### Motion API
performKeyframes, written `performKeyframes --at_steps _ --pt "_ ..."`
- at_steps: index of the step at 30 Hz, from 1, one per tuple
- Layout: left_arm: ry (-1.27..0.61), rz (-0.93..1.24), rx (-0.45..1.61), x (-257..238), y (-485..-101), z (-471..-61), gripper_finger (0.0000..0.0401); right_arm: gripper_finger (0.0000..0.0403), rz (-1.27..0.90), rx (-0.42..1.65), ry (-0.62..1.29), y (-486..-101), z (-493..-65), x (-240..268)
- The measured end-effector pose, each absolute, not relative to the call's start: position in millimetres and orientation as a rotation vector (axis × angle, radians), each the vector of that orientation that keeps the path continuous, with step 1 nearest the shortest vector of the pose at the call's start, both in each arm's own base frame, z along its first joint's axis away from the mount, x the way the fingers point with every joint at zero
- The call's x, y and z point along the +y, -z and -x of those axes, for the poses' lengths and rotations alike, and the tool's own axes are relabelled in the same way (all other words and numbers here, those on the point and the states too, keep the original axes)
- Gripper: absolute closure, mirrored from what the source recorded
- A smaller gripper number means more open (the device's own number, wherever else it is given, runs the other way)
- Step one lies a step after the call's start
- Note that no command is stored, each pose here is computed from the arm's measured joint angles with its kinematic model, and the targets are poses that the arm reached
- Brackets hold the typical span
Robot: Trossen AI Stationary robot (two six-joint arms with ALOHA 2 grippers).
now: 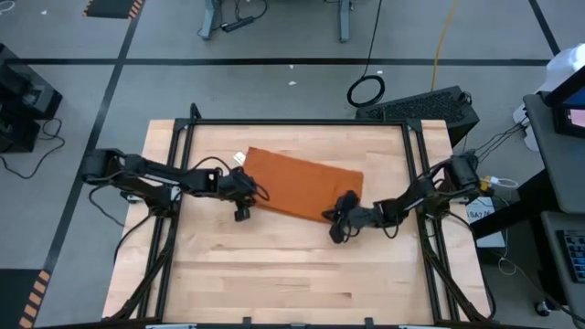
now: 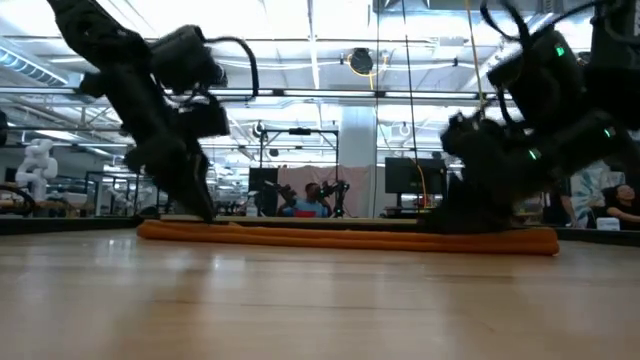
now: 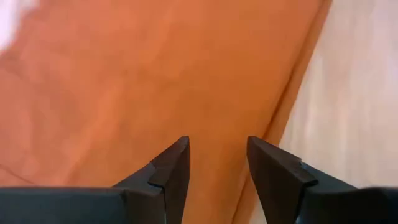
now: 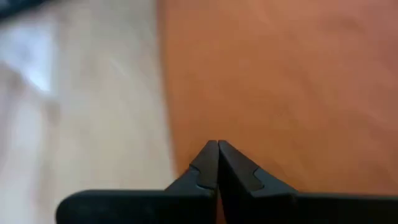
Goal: Roll towel
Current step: Roll the brown towel
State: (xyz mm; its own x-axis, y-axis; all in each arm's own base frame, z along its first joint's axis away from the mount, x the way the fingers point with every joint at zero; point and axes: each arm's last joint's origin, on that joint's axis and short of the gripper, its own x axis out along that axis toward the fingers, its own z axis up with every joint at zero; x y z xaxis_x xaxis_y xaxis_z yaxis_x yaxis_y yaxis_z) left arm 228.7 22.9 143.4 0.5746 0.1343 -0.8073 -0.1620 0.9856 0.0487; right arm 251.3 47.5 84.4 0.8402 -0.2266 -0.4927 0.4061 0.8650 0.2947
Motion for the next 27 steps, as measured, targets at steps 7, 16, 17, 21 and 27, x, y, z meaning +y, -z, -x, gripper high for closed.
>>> performKeyframes --at_steps 7,16,17,21,27 --pt "-0.184 0.125 0.846 14 -163 -224 0.0235 0.0403 -0.249 0.388 0.302 -124 -269 47" --pt "-0.2 0.168 0.911 -6 -147 -229 0.0235 0.0403 -0.01 0.457 0.356 -128 -263 17" --pt "-0.224 0.154 0.931 -5 -142 -229 0.0235 0.0403 -0.029 0.461 0.356 -123 -263 14" --pt "-0.305 0.128 0.995 1 -126 -232 0.0235 0.0403 -0.144 0.502 0.368 -103 -257 10" --pt "-0.414 0.048 1.051 20 -110 -235 0.0235 0.0403 -0.275 0.55 0.41 -71 -256 23"
